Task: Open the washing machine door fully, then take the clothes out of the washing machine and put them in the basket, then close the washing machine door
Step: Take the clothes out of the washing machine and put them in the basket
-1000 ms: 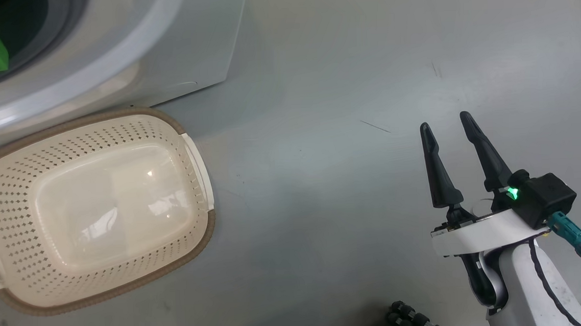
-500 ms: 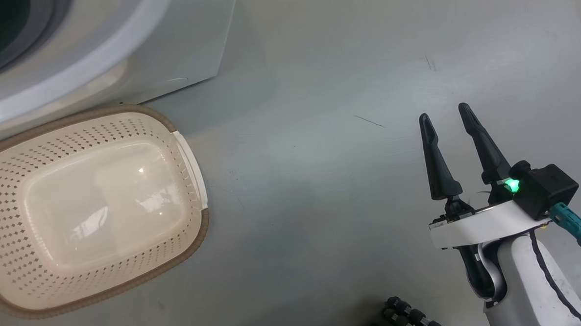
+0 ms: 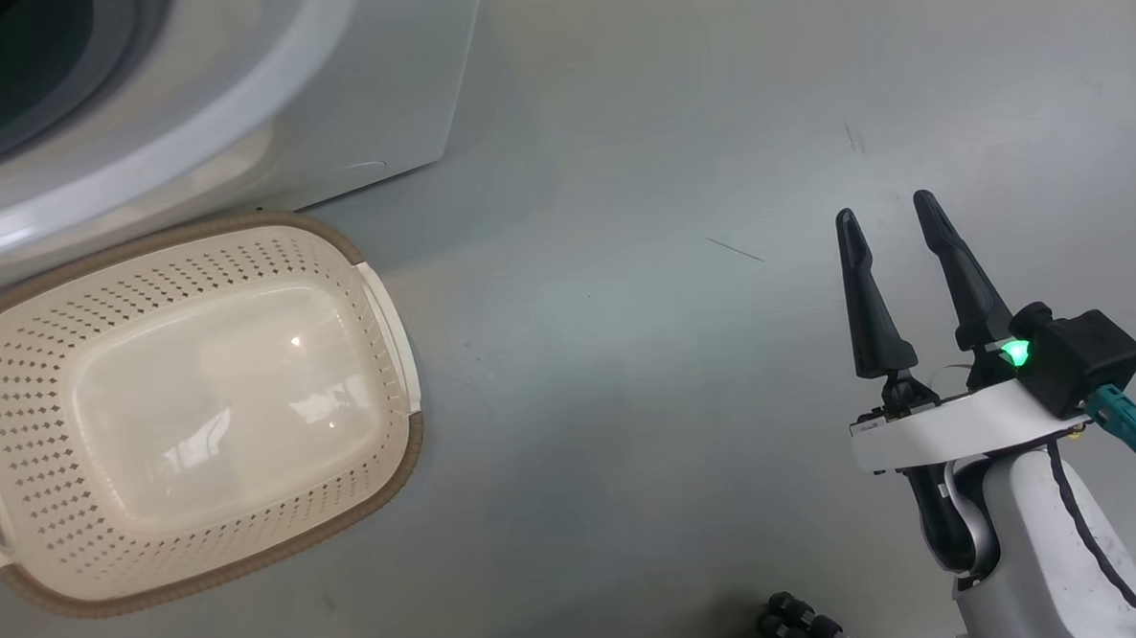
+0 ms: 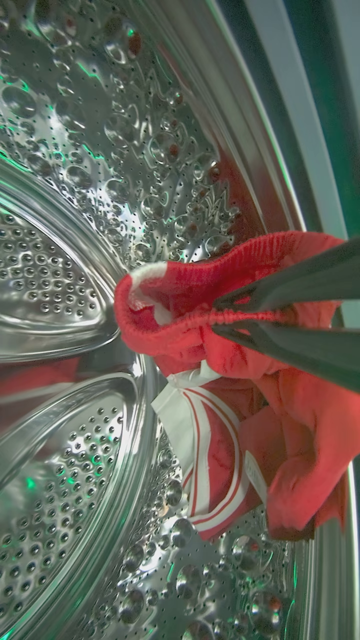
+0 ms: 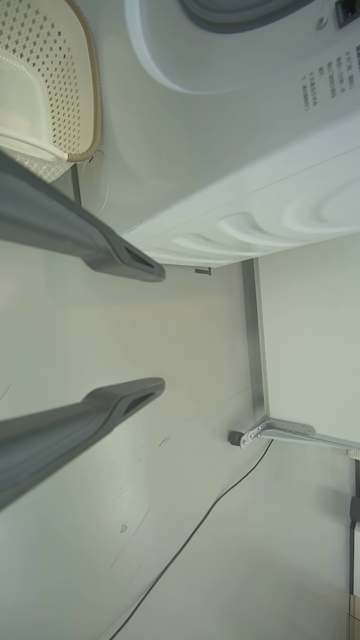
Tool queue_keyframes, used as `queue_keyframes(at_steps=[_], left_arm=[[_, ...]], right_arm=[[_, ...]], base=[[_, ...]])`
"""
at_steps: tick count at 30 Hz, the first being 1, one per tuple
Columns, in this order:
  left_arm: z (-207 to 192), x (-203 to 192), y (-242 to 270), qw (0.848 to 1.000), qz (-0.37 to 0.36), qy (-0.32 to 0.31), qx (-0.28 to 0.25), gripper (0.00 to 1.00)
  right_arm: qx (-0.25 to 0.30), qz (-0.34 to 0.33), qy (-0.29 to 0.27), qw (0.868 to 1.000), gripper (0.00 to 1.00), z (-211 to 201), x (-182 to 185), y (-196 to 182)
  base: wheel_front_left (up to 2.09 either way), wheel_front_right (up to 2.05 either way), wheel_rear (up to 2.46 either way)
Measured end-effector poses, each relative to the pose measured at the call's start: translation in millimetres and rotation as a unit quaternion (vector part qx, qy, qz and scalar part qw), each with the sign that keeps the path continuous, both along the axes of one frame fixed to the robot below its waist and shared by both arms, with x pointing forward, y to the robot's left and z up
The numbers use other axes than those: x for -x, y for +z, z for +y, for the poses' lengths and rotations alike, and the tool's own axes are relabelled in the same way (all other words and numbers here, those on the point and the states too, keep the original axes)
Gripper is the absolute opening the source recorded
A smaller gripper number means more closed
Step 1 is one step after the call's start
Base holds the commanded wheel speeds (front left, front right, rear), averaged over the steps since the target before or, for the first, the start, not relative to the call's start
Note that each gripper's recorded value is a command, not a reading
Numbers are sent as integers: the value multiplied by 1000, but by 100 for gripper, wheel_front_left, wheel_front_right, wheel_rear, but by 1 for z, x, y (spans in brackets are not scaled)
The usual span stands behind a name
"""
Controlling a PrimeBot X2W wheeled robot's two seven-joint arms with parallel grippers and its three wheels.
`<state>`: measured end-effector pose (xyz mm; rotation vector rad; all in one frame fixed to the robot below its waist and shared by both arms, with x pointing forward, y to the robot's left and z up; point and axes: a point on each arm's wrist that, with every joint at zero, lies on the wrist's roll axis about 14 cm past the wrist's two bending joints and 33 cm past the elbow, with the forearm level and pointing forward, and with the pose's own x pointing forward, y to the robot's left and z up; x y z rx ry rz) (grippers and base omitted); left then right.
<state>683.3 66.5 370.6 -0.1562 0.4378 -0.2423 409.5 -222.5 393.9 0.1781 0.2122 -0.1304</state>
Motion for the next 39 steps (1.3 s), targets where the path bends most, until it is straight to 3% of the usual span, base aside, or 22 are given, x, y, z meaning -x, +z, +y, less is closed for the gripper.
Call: queue_keyframes(at_steps=[13, 39], left_arm=[[12, 26, 30, 996, -88, 25, 15, 0], [37, 119, 116, 968, -227, 83, 64, 0]], right_arm=[[10, -19, 7, 1000, 100, 3, -2, 13], [11, -54, 55, 997, 100, 31, 9, 40]], base=[[0, 0, 0], [0, 0, 0]])
